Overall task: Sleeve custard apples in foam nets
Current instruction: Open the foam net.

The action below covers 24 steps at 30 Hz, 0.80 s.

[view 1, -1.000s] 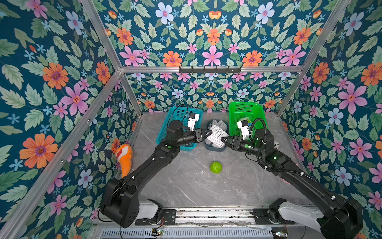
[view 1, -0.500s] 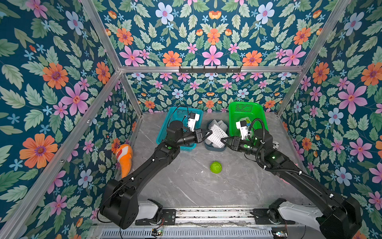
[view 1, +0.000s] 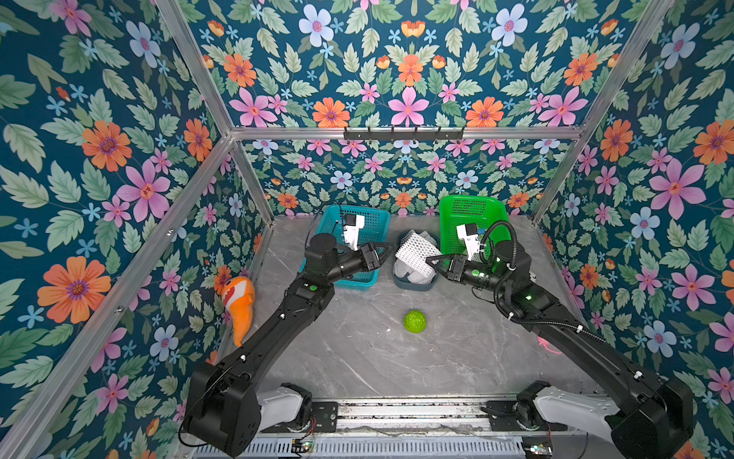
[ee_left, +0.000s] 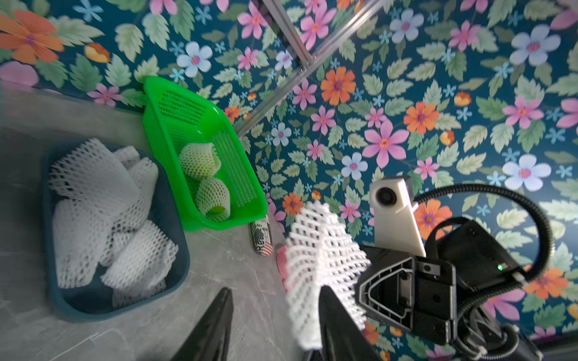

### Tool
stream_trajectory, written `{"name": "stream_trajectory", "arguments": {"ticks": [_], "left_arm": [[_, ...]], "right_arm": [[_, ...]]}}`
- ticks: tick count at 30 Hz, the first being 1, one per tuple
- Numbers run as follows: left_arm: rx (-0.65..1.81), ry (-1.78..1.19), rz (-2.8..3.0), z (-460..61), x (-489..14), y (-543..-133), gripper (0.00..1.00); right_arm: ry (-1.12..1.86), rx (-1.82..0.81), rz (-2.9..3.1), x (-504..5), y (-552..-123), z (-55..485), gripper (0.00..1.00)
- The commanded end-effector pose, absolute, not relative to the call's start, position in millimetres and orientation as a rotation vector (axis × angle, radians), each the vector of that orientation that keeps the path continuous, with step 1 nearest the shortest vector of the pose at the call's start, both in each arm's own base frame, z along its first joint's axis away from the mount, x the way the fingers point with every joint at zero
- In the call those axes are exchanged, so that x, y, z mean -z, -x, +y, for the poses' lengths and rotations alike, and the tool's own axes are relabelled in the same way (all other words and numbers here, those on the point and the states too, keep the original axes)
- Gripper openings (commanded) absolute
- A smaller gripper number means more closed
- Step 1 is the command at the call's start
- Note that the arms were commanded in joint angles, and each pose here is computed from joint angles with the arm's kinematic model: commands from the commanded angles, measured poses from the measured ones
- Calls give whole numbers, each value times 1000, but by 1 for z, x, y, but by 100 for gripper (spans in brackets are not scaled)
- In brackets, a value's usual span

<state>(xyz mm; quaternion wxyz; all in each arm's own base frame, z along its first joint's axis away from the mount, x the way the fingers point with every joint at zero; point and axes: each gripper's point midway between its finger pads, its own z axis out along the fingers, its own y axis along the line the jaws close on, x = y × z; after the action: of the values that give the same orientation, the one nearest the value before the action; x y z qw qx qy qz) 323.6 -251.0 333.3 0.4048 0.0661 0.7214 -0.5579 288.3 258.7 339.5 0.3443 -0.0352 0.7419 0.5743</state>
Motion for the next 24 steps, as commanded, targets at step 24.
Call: {"name": "stream_trajectory", "arguments": {"ticks": [24], "left_arm": [[2286, -202, 1127, -255, -443, -266, 73]], "right_arm": [[484, -1972, 1376, -475, -255, 307, 0]]}}
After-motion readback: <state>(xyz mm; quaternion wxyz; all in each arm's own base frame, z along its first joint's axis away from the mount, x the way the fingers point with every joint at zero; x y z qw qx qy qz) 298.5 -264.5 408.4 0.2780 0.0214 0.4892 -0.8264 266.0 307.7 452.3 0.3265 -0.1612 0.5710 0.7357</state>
